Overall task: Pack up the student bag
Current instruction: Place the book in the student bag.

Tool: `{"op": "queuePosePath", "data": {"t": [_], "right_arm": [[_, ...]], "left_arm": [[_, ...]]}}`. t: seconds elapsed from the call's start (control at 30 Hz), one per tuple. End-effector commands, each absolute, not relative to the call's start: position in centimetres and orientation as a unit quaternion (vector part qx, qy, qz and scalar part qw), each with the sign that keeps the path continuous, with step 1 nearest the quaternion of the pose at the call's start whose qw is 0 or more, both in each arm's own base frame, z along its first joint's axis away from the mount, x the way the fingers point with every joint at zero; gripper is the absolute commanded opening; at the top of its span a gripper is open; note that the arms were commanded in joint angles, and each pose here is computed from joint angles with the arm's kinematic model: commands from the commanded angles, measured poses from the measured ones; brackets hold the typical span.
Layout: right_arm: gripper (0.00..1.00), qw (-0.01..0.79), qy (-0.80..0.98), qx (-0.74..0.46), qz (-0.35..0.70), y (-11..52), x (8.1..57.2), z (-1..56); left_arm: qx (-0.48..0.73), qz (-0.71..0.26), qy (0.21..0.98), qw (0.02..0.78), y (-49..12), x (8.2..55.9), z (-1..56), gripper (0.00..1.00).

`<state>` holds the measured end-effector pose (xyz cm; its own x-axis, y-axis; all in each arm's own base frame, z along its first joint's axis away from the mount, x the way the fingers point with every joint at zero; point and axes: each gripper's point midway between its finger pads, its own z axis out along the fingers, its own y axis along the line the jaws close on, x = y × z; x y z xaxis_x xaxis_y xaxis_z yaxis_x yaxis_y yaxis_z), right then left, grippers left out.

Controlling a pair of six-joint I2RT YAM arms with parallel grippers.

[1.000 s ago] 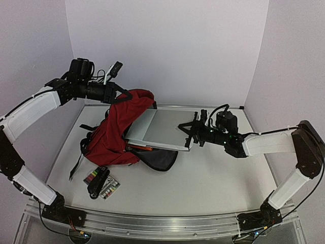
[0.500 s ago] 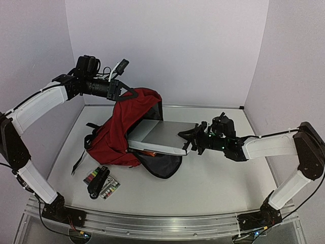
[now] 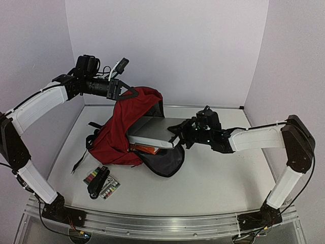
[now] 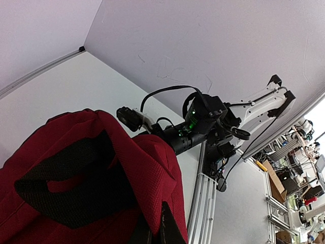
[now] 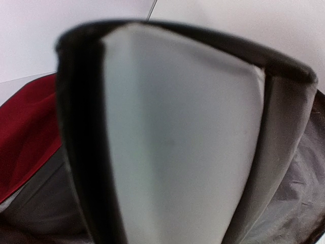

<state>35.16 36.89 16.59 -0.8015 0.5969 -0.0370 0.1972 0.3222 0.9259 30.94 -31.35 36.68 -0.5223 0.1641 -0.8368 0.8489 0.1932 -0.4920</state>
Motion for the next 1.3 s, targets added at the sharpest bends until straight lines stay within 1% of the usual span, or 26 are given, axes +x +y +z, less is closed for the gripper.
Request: {"op": "queuePosePath", "data": {"t": [0.0,0.13,0.23,0.37,0.5,0.57,0.63,0.7,0.77,0.87,1.0,1.03,1.1,1.17,1.27], "right_arm": [[0.0,0.22,0.82,0.257,0.462,37.9,36.7,13.4],[0.01,0.207,0.826,0.234,0.469,41.3,37.1,12.6],[0.04,0.21,0.831,0.224,0.465,43.2,37.7,11.5],[0.06,0.217,0.838,0.228,0.446,43.7,38.9,9.0],[0.13,0.245,0.837,0.219,0.437,43.8,40.0,9.2],[0.25,0.27,0.836,0.207,0.43,43.5,40.3,10.1],[0.4,0.299,0.834,0.198,0.419,42.5,40.5,11.2],[0.51,0.332,0.829,0.195,0.405,41.0,40.6,12.9],[0.6,0.367,0.827,0.193,0.379,38.8,40.3,14.1],[0.7,0.41,0.828,0.187,0.333,35.6,39.6,15.7],[0.76,0.446,0.831,0.138,0.301,32.8,37.9,17.6],[0.78,0.451,0.833,0.116,0.3,32.5,37.2,18.1],[0.8,0.448,0.836,0.063,0.309,32.7,35.9,18.7],[0.78,0.438,0.829,-0.015,0.346,34.1,34.0,20.1],[0.71,0.413,0.801,-0.116,0.417,36.7,30.7,22.2]], "left_arm": [[0.453,-0.558,0.56,0.412,-31.5,27.3,45.1,0.0],[0.45,-0.569,0.563,0.395,-32.0,27.8,44.0,0.0],[0.45,-0.579,0.563,0.381,-32.7,28.1,43.2,0.0],[0.451,-0.589,0.564,0.362,-33.7,28.3,42.2,0.0],[0.446,-0.594,0.572,0.347,-34.3,28.6,41.0,0.0],[0.441,-0.592,0.579,0.346,-34.4,28.8,40.4,0.0],[0.433,-0.587,0.588,0.35,-34.3,29.1,40.0,0.0],[0.419,-0.574,0.604,0.361,-34.2,29.8,39.6,0.0],[0.404,-0.561,0.62,0.372,-34.0,30.5,39.1,0.0],[0.367,-0.532,0.655,0.391,-33.2,32.0,38.2,0.0],[0.314,-0.508,0.697,0.397,-31.7,33.7,36.7,0.0],[0.304,-0.509,0.702,0.394,-31.4,33.8,36.4,0.0],[0.288,-0.513,0.71,0.386,-30.9,33.9,35.8,0.0],[0.281,-0.517,0.714,0.38,-30.7,33.7,35.4,0.0],[0.266,-0.515,0.723,0.377,-30.2,33.8,34.9,0.0]]}}
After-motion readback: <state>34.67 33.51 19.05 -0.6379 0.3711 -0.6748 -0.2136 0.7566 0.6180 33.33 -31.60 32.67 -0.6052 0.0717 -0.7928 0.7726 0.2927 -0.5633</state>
